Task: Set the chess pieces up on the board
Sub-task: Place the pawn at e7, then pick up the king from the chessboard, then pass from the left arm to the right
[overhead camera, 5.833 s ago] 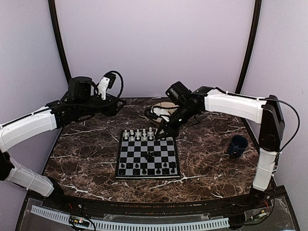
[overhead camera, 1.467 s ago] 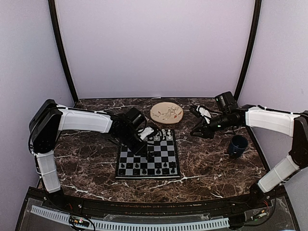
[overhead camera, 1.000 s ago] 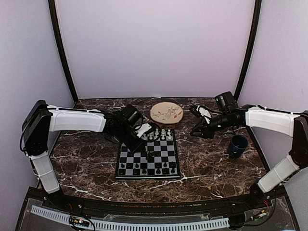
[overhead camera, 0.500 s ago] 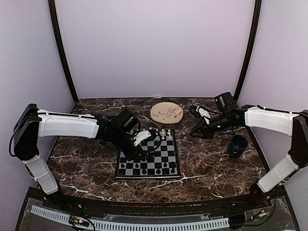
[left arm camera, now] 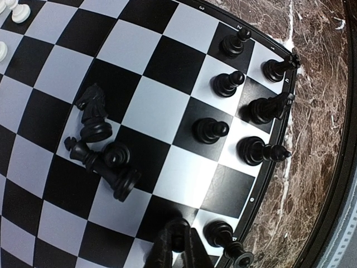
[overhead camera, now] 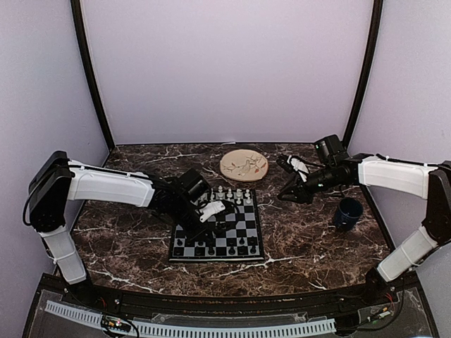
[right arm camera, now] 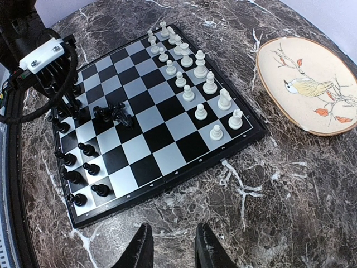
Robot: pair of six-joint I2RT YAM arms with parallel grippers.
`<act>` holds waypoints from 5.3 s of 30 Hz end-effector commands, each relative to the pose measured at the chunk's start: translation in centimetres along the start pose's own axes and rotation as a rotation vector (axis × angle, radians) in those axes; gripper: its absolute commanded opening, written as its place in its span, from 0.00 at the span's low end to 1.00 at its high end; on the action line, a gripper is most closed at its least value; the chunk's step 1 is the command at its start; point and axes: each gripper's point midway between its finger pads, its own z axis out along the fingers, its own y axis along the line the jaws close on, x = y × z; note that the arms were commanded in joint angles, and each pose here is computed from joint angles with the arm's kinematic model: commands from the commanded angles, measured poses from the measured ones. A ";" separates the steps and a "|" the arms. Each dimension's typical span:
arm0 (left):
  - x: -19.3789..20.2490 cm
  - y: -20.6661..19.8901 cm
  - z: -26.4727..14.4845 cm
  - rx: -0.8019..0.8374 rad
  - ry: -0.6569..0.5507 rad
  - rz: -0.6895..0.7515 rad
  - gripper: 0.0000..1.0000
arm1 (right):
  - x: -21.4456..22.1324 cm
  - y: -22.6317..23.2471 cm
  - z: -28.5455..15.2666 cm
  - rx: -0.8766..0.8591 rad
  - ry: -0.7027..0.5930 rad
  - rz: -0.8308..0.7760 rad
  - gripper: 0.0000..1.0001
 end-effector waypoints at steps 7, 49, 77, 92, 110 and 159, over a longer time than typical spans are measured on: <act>0.9 0.0 0.6 -0.018 0.043 0.022 0.07 | 0.0 -0.3 0.1 -0.002 -0.009 -0.009 0.27; -2.8 2.7 0.5 -0.159 0.006 -0.300 0.42 | 0.2 -0.3 0.3 -0.012 0.002 -0.012 0.27; -0.2 4.3 1.2 -0.265 0.121 -0.347 0.26 | 0.6 -0.3 0.6 -0.019 0.016 -0.001 0.27; 0.8 5.6 1.5 -0.335 0.155 -0.369 0.32 | 0.5 -0.3 0.6 -0.020 0.015 -0.001 0.27; 1.6 5.3 1.6 -0.302 0.204 -0.366 0.08 | 0.1 -0.4 0.4 -0.018 0.007 0.009 0.27; -9.1 -2.4 -10.4 -0.023 -0.595 0.094 0.08 | -10.5 11.4 6.9 -0.657 0.073 0.265 0.43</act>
